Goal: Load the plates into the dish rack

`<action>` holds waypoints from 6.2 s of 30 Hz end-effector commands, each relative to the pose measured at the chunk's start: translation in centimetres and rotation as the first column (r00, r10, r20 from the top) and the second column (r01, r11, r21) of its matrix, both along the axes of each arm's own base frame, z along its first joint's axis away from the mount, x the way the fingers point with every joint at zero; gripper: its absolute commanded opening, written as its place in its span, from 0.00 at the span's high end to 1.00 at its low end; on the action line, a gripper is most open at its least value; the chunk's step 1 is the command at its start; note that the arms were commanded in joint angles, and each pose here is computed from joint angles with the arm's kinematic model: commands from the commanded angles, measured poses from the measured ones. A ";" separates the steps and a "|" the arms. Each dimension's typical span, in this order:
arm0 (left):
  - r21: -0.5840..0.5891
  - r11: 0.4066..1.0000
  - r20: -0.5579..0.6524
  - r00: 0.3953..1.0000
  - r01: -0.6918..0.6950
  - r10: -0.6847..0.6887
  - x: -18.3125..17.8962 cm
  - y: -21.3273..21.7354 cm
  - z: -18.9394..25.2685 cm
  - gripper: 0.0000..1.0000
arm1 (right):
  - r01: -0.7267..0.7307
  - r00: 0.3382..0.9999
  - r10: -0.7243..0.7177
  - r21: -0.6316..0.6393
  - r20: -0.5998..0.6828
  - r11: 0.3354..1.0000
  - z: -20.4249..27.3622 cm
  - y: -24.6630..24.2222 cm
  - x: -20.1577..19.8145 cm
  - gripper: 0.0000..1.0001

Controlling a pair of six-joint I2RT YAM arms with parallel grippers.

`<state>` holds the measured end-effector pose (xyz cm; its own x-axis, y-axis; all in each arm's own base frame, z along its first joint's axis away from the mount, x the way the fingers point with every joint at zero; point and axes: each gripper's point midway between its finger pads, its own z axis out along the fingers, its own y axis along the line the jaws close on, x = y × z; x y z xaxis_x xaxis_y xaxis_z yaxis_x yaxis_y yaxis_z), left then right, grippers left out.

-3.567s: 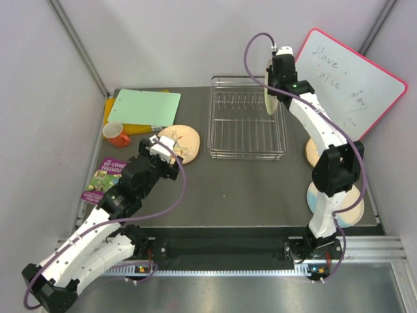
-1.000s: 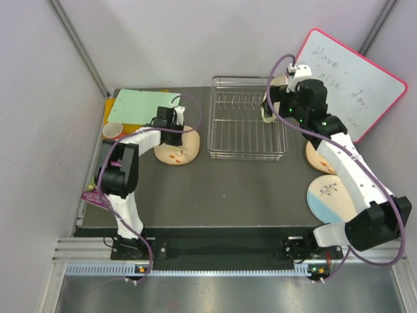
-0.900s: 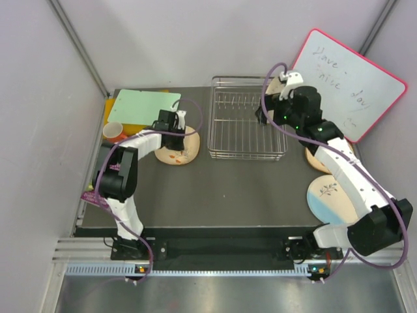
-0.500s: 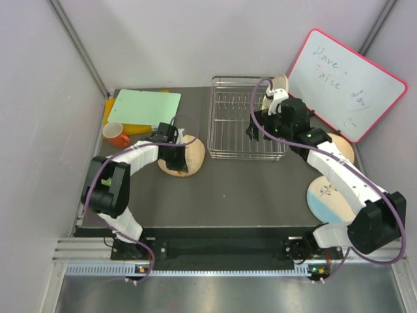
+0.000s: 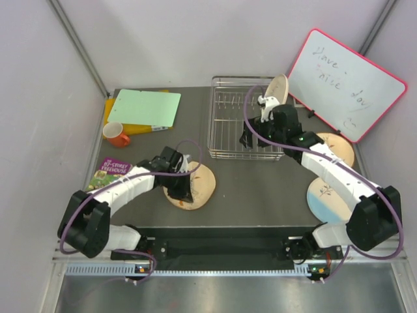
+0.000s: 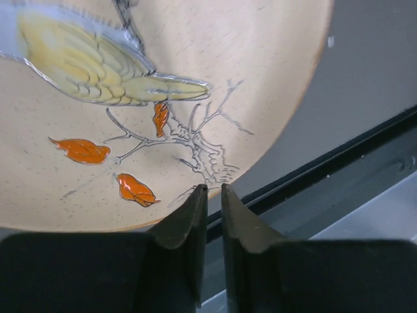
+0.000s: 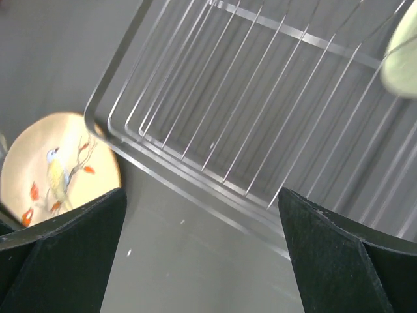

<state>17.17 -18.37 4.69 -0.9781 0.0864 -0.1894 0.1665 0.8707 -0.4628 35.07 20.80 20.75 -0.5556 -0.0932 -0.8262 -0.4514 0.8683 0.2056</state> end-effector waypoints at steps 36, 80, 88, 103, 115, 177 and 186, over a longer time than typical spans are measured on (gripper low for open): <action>-0.034 0.863 -0.032 0.864 -0.504 0.503 9.9 7.7 -2.4 0.41 | 0.183 0.906 0.071 0.540 -0.417 0.822 -11.8 11.3 -11.4 0.00; -0.141 0.940 -0.131 0.947 -0.310 0.292 -0.3 -0.4 -3.3 0.45 | -0.174 0.893 0.419 0.730 -0.166 0.660 -5.6 20.5 -14.6 0.34; -0.147 0.944 -0.142 0.951 -0.296 0.277 -0.5 -0.9 -3.6 0.46 | -0.240 0.883 0.459 0.747 -0.097 0.620 -4.2 22.1 -14.5 0.45; -0.141 0.943 -0.093 0.953 -0.300 0.289 -0.1 -0.3 -3.4 0.45 | -0.399 0.810 0.584 0.676 -0.057 0.619 -5.3 21.5 -18.3 1.00; -0.121 0.934 0.024 0.939 -0.337 0.342 2.8 1.6 -3.0 0.46 | -0.665 0.632 0.775 0.504 -0.015 0.552 -7.8 22.0 -23.4 0.96; -0.384 0.860 0.308 0.924 0.337 -0.225 5.8 -1.1 3.0 1.00 | -0.631 0.735 0.678 0.396 0.029 0.667 -7.1 17.0 -12.9 0.38; -0.282 0.844 0.416 0.851 0.457 -0.321 6.5 -0.6 2.9 1.00 | -0.690 0.630 0.774 0.502 0.061 0.522 -4.8 16.9 -14.3 0.78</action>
<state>22.21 -17.97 5.94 -0.8073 0.2812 -0.5189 0.5824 0.5218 -0.6234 21.92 33.26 6.28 -0.7472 -0.2607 -0.6114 -0.6577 0.4231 0.6233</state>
